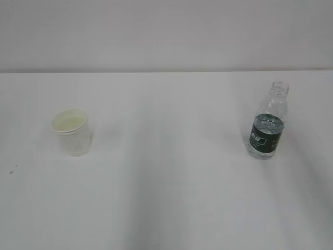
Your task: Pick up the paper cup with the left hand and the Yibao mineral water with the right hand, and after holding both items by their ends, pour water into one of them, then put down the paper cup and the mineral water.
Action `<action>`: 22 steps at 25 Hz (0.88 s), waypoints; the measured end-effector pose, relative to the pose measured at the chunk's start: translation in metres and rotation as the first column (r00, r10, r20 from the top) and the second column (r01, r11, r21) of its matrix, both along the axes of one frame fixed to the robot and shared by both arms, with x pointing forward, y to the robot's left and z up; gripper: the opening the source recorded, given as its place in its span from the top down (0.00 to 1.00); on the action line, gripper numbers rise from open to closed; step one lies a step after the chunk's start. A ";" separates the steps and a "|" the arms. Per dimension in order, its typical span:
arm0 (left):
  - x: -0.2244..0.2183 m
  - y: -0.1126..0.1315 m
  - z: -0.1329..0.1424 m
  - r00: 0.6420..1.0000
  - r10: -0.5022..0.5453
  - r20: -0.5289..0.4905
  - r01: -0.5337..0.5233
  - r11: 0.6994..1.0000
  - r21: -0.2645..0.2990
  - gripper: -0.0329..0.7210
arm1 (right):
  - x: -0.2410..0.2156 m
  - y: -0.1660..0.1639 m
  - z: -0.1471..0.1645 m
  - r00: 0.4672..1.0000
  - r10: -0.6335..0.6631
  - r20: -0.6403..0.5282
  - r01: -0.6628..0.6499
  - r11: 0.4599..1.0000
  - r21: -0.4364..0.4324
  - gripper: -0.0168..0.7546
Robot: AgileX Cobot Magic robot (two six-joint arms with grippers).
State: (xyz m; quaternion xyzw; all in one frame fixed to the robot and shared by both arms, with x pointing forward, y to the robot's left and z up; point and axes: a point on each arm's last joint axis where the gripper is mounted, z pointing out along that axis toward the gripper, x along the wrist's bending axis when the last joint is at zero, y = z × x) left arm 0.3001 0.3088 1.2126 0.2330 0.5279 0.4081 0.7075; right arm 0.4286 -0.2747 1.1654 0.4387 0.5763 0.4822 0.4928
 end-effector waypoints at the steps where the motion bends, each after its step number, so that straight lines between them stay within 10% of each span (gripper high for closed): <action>1: -0.002 0.000 0.000 1.000 -0.003 0.007 0.003 1.000 -0.006 0.44 | -0.001 0.000 0.001 1.000 0.000 0.001 0.000 1.000 0.000 0.21; 22: -0.039 -0.006 0.006 0.975 -0.138 0.172 0.180 0.950 -0.256 0.45 | -0.028 -0.004 0.007 1.000 -0.003 -0.018 0.003 1.000 -0.002 0.21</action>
